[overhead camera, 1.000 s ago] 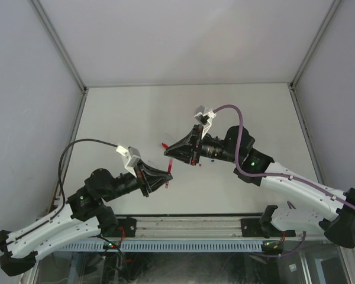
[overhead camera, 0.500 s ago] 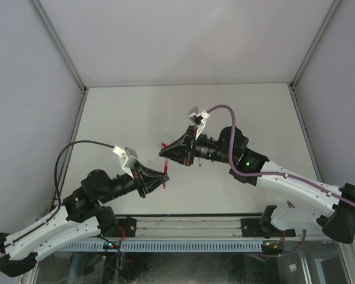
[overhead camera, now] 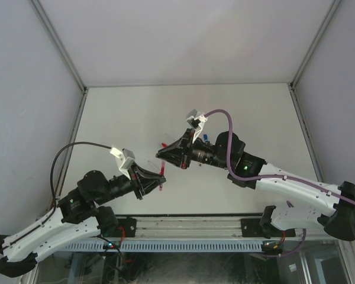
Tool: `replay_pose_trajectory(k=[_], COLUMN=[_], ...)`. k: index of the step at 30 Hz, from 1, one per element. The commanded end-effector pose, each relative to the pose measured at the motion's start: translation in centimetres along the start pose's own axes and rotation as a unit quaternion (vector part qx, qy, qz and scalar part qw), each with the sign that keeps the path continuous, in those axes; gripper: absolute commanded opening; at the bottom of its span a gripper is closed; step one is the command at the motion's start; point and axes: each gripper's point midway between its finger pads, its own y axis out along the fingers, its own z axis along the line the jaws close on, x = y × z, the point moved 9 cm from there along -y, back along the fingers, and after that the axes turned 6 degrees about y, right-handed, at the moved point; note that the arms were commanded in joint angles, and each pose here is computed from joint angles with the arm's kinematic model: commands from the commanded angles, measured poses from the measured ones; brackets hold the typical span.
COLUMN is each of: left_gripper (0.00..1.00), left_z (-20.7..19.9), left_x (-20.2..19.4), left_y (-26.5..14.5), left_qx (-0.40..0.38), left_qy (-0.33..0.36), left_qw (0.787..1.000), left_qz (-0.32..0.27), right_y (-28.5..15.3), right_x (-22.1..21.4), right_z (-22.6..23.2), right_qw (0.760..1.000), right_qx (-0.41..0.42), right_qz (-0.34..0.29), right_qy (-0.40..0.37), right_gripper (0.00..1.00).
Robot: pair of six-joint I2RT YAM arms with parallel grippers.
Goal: Insert the pens into the pen caps
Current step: Press the pen cap onto the pen.
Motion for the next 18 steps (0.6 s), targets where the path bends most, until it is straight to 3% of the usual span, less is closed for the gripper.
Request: replay_pose_trajectory(k=[1,18], left_gripper=[0.00,0.00], left_z=[-2.5,-2.8], left_x=[9.5,11.4], left_y=[-2.0,-1.6], left_qx=[-0.028,-0.001], left_qy=[0.022,-0.010], left_qw=[0.978,0.980], left_qz=[-0.206,-0.201], right_y=[-0.3,-1.4], right_x=[-6.3,-11.7], right_z=[-1.3,-3.2], right_qw=[0.991,0.978], right_qx=[-0.030,-0.103], right_qz=[0.122,0.173], right_qy=[0.045,0.056], right_gripper=[0.00,0.00])
